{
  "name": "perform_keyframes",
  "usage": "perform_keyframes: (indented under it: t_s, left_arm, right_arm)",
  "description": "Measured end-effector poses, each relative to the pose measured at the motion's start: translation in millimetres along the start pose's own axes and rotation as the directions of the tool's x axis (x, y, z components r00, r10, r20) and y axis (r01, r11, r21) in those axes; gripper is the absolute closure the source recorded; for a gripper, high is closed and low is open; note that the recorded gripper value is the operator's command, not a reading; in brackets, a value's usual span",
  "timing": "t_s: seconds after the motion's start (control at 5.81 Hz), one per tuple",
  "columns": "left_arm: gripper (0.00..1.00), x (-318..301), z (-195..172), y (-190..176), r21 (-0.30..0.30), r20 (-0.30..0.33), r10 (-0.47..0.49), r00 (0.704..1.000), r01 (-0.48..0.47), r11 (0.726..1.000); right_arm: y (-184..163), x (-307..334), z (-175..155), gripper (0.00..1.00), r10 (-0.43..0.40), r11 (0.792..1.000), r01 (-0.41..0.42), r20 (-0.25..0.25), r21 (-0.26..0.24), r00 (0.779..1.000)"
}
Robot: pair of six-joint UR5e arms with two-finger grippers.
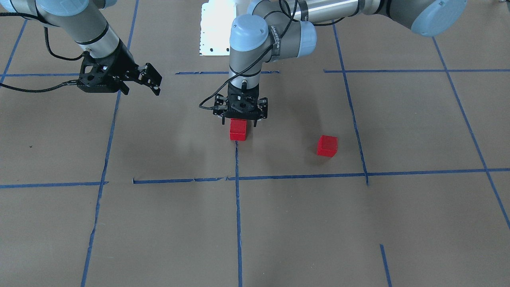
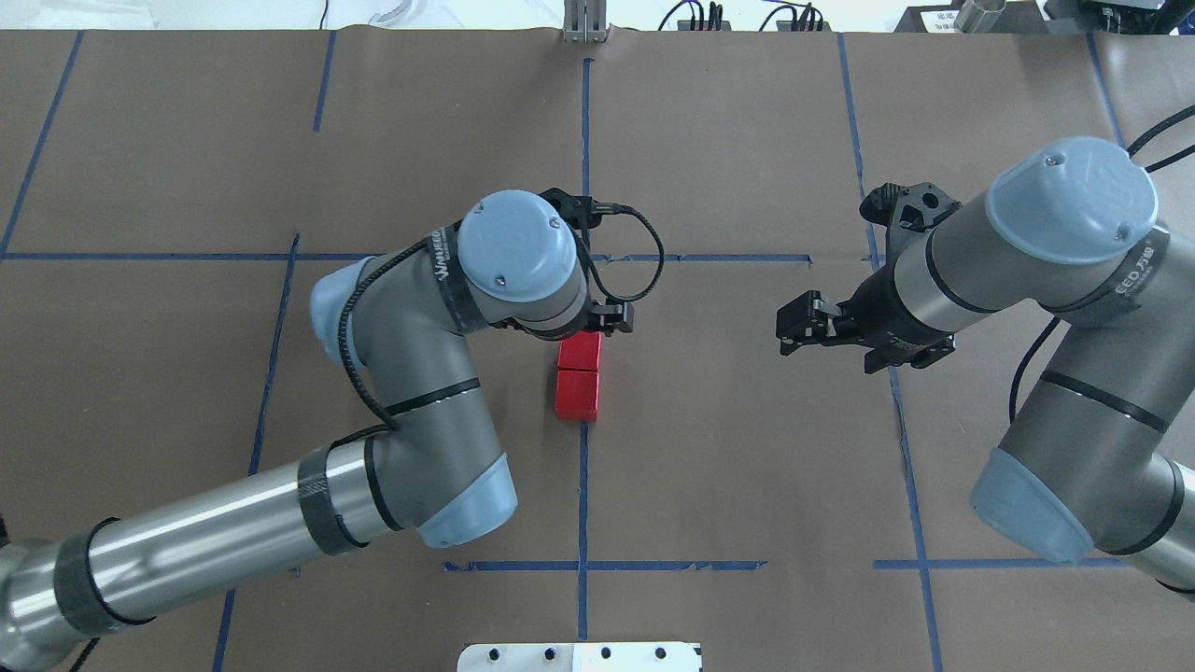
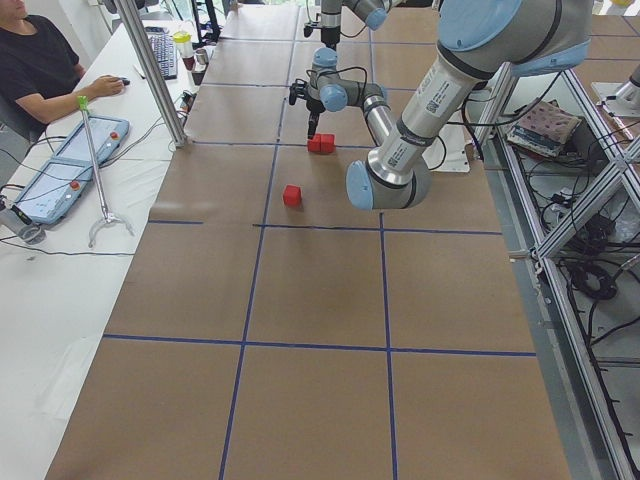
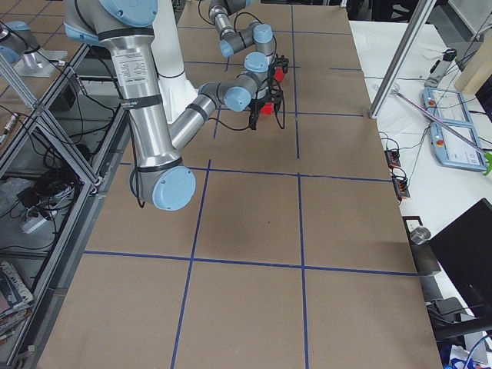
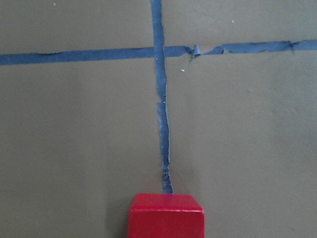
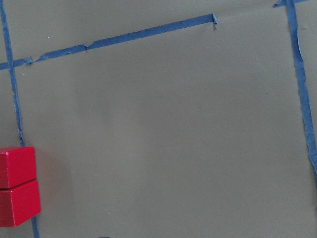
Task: Form red blocks into L shape at center
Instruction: 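Lift the left gripper and move it over the last red cube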
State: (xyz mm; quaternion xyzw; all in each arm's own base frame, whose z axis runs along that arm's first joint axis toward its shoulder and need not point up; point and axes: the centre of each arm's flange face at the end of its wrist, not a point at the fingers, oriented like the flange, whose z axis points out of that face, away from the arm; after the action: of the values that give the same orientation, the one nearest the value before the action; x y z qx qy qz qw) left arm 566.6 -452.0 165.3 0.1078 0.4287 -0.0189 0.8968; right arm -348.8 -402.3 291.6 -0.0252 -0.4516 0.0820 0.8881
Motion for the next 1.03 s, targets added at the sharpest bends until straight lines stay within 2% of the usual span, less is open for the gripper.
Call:
perform_keyframes:
  t_s: [0.17,0.34,0.69,1.03]
  left_arm:
    - [0.00,-45.6,-9.6,-7.6,0.022,0.015,0.030,0.999,-0.031,0.999]
    - [0.00,-89.0,-15.9,-21.7,0.027,0.039,0.099,0.994,-0.101,0.995]
    - [0.05,-168.9,-16.7,-48.3,-0.063,0.048,0.149,0.988,-0.145,0.987]
    - [0.05,-210.1,-8.1,-71.3,-0.126,0.056,0.117,0.992,-0.109,0.986]
  right_arm:
    - [0.2,-0.1,-0.6,0.00,-0.001,1.000,0.001,0.001,0.000,1.000]
    - [0.4,0.4,-0.6,0.00,0.000,1.000,0.000,0.001,-0.002,1.000]
    - [1.1,2.2,-0.3,0.00,0.003,1.000,-0.003,0.000,-0.006,1.000]
    - [0.5,3.5,1.0,0.00,0.004,1.000,-0.004,-0.005,-0.003,1.000]
